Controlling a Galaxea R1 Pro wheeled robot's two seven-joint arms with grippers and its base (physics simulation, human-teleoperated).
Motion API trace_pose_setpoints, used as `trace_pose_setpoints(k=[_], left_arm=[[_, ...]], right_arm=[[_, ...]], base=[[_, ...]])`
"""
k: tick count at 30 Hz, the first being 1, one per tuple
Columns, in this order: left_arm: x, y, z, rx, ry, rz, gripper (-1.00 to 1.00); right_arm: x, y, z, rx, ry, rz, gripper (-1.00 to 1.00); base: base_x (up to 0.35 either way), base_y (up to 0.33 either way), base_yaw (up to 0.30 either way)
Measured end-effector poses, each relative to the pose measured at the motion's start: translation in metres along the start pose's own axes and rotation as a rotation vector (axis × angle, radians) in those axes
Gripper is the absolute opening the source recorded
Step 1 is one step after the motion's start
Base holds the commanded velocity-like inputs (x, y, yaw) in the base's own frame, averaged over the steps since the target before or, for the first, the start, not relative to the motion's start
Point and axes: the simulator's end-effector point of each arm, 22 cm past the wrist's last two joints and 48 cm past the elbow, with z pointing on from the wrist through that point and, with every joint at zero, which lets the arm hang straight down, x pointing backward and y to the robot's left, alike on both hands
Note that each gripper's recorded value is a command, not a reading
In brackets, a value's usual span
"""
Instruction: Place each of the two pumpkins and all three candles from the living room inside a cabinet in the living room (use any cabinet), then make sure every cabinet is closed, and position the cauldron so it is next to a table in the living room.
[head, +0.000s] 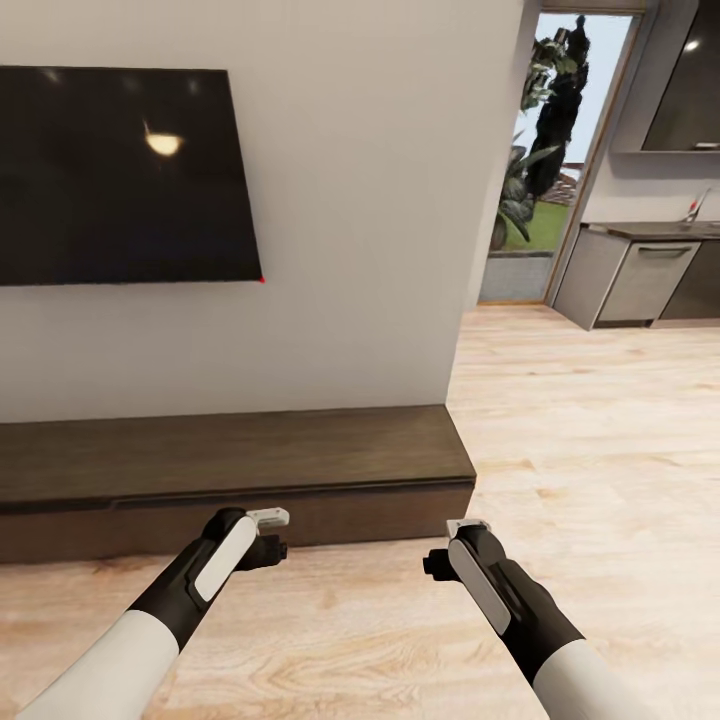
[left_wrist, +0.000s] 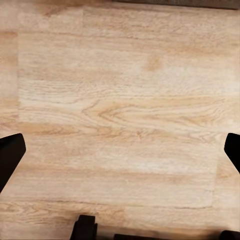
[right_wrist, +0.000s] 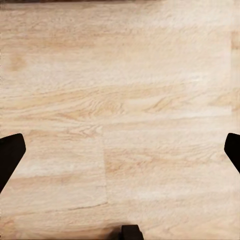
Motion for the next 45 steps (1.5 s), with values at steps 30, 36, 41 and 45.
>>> trace_pose_setpoints(k=[30, 36, 41, 45], left_arm=[[0.154, 0.127, 0.045, -0.296, 0.223, -0.085, 1.00], [0.200, 0.164, 0.047, -0.333, 0.193, -0.049, 1.00], [0.248, 0.176, 0.041, -0.354, 0.207, -0.021, 1.00], [0.280, 0.183, 0.034, -0.365, 0.206, -0.007, 1.00]], right_arm=[[0.089, -0.063, 0.025, 0.162, 0.158, 0.106, 1.00], [0.189, -0.131, 0.042, 0.357, 0.196, 0.190, 1.00], [0.254, -0.138, 0.039, 0.334, 0.220, 0.204, 1.00], [0.303, -0.120, 0.034, 0.240, 0.263, 0.208, 1.00]], base=[[0.000, 0.000, 0.000], [0.000, 0.000, 0.000], [0.000, 0.000, 0.000], [0.000, 0.000, 0.000]])
